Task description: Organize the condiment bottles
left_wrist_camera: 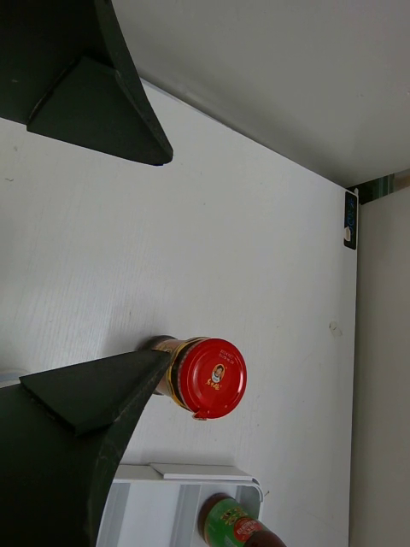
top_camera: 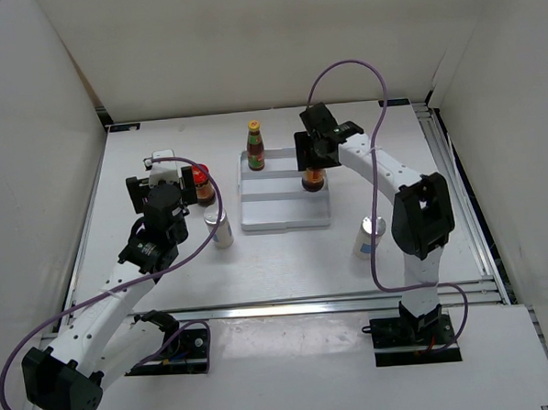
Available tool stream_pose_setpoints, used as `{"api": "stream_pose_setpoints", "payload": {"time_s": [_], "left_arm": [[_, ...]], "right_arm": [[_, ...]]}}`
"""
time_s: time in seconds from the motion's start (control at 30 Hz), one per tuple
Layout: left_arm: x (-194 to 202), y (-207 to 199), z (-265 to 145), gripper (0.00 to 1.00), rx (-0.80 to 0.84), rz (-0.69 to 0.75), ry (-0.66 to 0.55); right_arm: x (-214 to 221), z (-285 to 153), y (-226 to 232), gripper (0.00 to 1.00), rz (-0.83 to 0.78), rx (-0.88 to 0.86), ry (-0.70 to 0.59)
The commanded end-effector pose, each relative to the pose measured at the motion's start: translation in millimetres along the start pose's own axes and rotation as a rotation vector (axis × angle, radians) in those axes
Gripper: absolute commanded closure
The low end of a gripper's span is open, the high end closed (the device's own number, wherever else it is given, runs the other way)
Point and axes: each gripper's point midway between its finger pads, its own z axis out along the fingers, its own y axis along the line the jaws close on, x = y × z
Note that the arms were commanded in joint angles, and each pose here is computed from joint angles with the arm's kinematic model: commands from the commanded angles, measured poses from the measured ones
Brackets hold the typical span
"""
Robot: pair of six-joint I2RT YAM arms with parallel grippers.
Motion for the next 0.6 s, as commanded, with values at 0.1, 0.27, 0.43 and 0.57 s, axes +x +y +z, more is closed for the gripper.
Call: {"api": "stream_pose_setpoints", "payload": {"time_s": [0.1,0.27,0.43,0.57], "left_arm": [[-9.9,4.1,-3.1,0.00,-0.013,-0.030,-0.021],[-9.9,3.7,-3.1,0.00,-0.013,-0.039,-0.021],[-9.9,3.7,-3.1,0.00,-0.013,-0.039,-0.021],[-10.0,2.1,-3.1,0.00,-0.003,-0.039,-0.021]], "right_arm": [[-37.8,-35.9,3.6,1.00,0.010,-0.006,-0.182],[-43.0,-41.7,3.4,1.00,-0.001,0.026,-0.232],[-51.0,-54.0,2.1,1.00,-0.011,0.034,-0.288],[-50.6,-52.2,0.6,1.00,-0.010,0.043,-0.292]]}}
